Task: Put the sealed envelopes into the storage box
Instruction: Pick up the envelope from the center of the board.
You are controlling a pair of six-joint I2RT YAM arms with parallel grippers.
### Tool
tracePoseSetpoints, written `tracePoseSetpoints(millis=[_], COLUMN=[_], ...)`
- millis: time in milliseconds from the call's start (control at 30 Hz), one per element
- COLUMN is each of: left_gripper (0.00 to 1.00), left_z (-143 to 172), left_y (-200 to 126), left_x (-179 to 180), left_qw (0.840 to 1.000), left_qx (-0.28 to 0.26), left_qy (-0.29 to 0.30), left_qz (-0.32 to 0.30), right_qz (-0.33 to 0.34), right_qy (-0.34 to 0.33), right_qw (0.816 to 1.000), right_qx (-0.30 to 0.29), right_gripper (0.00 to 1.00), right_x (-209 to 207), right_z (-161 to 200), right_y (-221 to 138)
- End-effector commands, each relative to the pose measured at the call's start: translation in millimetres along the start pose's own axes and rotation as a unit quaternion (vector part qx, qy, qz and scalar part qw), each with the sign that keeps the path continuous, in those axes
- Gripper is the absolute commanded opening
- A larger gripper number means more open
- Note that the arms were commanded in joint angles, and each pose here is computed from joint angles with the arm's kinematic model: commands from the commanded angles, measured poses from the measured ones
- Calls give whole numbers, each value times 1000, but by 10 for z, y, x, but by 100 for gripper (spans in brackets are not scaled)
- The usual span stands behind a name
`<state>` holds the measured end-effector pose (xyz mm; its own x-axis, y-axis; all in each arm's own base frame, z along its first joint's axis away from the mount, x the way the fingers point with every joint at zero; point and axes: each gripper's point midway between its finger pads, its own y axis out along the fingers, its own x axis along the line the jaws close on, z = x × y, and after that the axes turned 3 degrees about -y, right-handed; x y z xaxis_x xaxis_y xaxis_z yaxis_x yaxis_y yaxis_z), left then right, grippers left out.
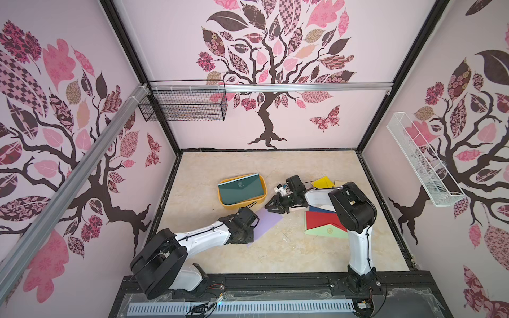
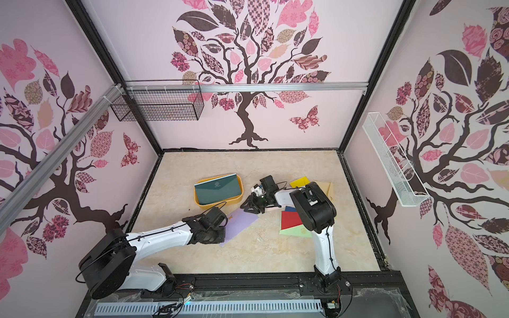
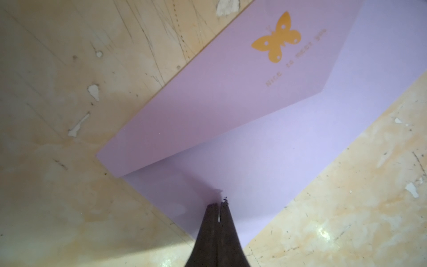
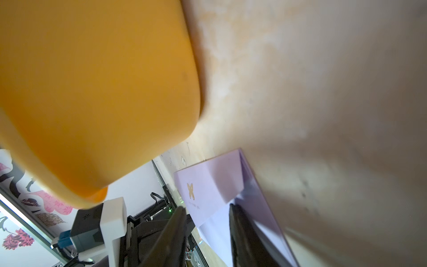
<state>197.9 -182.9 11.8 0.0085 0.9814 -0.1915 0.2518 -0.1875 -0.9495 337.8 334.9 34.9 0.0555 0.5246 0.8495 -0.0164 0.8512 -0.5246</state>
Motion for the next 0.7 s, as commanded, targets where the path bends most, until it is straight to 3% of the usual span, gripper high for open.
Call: tracePoseSetpoints(millis=[0, 667], left_gripper=[0, 0], left_z=[342, 342], left_y=[208, 201], left_x=[369, 347], left_qw=[996, 996], left_qx=[57, 55], left_qy=[10, 16], left_qz=[-67, -63], right_qz=[-3, -4], right_qy=[10, 20], right_qw=[1000, 1000], right_qx=[-2, -1], right_gripper=[34, 14], right_x=[-48, -61], right_z=[-73, -106], right_y=[105, 268])
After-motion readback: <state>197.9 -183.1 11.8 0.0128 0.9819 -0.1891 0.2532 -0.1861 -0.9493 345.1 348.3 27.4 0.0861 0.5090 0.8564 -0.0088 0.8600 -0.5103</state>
